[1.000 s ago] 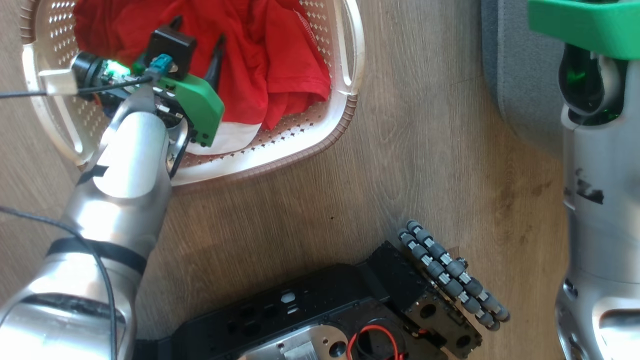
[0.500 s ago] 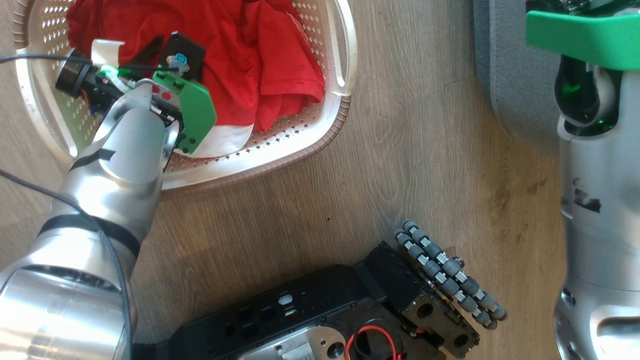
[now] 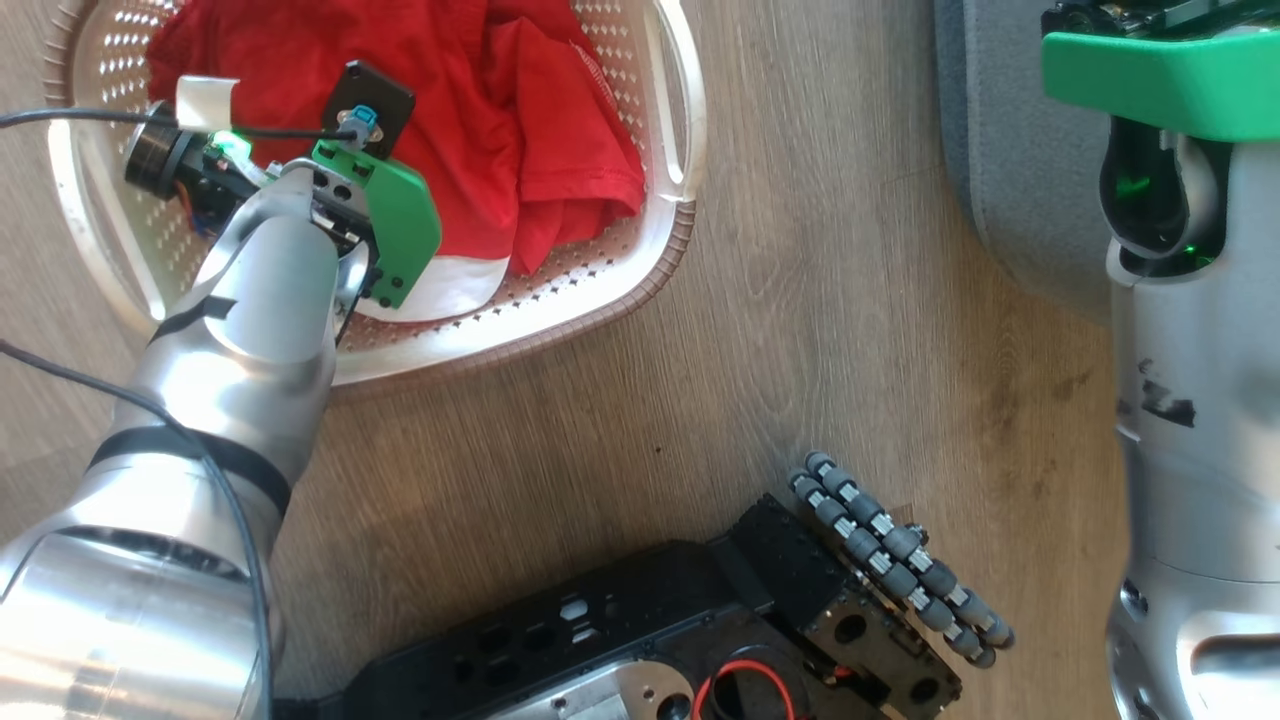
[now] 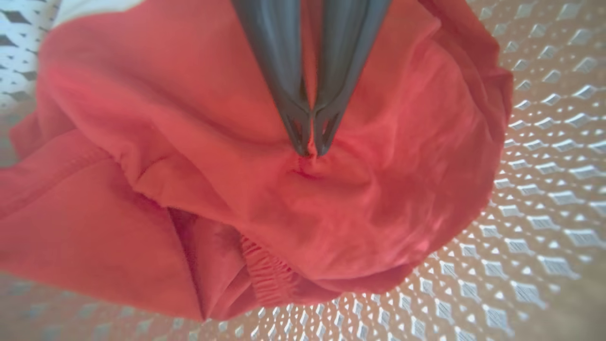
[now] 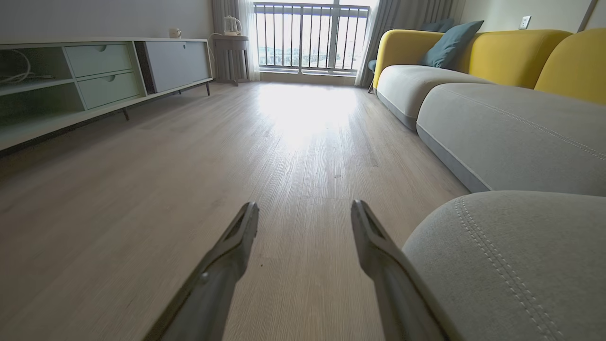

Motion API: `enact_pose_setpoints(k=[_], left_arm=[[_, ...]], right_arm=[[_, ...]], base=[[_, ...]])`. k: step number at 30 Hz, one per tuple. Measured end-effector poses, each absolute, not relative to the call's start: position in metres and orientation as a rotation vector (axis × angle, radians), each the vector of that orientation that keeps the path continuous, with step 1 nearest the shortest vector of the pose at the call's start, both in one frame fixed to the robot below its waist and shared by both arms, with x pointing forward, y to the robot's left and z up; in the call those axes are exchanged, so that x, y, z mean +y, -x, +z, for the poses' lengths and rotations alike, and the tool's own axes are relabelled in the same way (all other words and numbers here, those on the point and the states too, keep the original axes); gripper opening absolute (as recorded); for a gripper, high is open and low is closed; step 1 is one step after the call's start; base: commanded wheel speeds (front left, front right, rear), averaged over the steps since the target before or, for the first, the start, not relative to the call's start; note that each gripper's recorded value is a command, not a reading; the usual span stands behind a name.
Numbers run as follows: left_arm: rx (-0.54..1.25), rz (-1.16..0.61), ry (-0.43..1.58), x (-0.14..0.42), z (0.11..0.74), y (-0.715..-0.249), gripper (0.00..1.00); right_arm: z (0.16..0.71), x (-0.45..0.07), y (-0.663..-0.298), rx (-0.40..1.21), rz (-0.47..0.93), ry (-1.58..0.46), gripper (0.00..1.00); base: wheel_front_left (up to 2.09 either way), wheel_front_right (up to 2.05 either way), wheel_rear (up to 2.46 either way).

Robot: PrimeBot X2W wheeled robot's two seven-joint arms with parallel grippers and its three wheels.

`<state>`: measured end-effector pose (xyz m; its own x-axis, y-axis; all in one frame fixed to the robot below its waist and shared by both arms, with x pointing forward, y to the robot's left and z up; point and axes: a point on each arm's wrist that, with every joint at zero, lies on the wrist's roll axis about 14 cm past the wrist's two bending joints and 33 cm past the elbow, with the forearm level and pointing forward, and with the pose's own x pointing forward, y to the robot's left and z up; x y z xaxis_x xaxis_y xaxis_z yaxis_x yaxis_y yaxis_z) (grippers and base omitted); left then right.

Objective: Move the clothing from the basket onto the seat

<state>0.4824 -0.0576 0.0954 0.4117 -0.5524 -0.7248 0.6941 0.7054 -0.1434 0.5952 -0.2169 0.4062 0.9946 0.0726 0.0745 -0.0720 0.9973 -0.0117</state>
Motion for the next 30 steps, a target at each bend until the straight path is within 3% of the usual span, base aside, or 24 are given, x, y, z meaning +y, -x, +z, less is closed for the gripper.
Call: enact_pose_setpoints(k=[19, 30], left_arm=[[0.572, -0.698, 0.001, -0.051, 0.234, -0.511, 0.00], [0.381, -0.644, 0.035, -0.038, 0.343, -0.503, 0.00]], right_arm=[[0.429, -0.208, -0.562, -0.023, 0.046, -0.061, 1.00], [0.450, -0.194, -0.517, 0.008, 0.054, -0.115, 1.00]], base=[[0.00, 0.00, 0.00], [0.00, 0.00, 0.00]])
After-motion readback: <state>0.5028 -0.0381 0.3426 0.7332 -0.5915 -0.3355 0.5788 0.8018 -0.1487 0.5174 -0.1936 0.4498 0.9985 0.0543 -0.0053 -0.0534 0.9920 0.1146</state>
